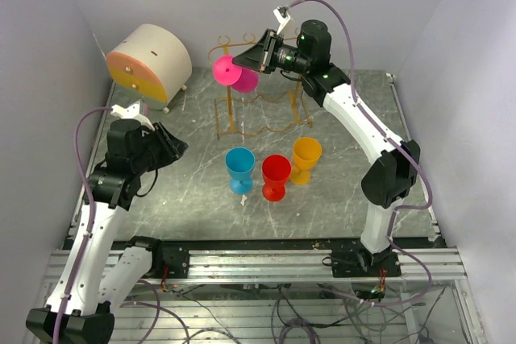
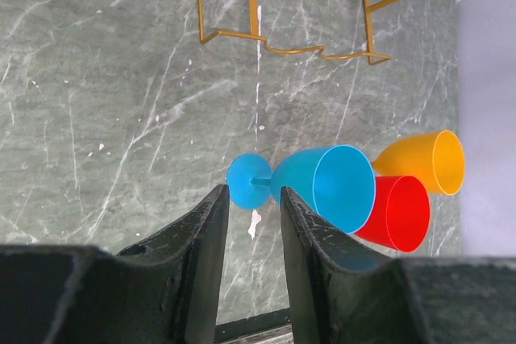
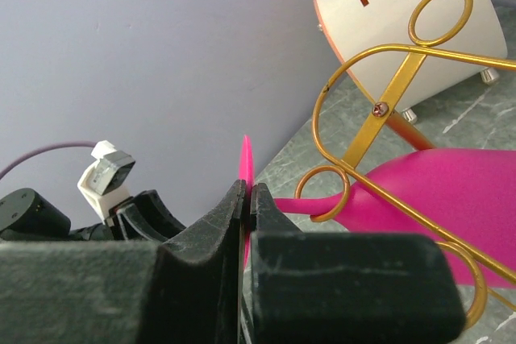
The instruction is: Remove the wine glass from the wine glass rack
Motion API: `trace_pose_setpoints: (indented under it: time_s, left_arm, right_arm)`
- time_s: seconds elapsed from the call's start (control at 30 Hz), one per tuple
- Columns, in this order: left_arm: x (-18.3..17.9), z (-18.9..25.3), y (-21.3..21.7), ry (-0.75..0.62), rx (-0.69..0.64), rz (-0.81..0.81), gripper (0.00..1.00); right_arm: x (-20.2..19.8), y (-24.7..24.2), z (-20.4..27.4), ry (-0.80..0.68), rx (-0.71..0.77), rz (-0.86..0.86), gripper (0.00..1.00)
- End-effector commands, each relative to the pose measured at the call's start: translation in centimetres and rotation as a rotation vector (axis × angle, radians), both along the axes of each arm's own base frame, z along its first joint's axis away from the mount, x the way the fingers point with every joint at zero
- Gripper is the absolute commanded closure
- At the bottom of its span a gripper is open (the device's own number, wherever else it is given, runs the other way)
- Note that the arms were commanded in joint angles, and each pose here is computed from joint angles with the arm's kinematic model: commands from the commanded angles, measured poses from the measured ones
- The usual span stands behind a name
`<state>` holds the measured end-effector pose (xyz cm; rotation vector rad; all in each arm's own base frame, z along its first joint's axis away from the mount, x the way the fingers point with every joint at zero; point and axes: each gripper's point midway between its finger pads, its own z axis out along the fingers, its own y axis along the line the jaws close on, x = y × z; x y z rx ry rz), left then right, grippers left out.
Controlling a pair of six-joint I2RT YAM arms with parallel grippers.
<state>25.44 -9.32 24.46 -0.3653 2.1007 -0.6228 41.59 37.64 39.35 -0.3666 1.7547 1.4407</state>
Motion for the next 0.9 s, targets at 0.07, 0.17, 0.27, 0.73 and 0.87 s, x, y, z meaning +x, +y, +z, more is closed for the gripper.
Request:
trace_pose_setpoints:
  time_s: [0.07, 0.17, 0.27, 0.73, 0.87]
  left_arm:
    - [-0.3, 2.1, -0.1, -0.047, -0.017, -0.003, 0.57]
    - [-0.5, 2.1, 0.0, -0.046, -0.012, -0.001, 0.57]
    - [-0.6, 2.0, 0.2, -0.042, -0.005, 0.004, 0.57]
    - [-0.6, 1.2, 0.0, -0.026, -0.009, -0.005, 0.57]
    - [-0.6, 1.1, -0.1, -0.025, -0.012, -0.005, 0.57]
  right_arm:
    - [-0.5, 0.0, 0.7, -0.019, 0.003, 0.02, 1.0]
    - [0.0, 0.2, 0.2, -0.007, 0.004, 0.018, 1.0]
    - [0.3, 0.6, 0.0, 0.001, 0.006, 0.026, 1.0]
    - [0.8, 1.2, -1.1, 0.053, -0.005, 0.055, 1.0]
    - [-0.2, 0.9, -1.0, 0.04, -0.016, 0.077, 1.0]
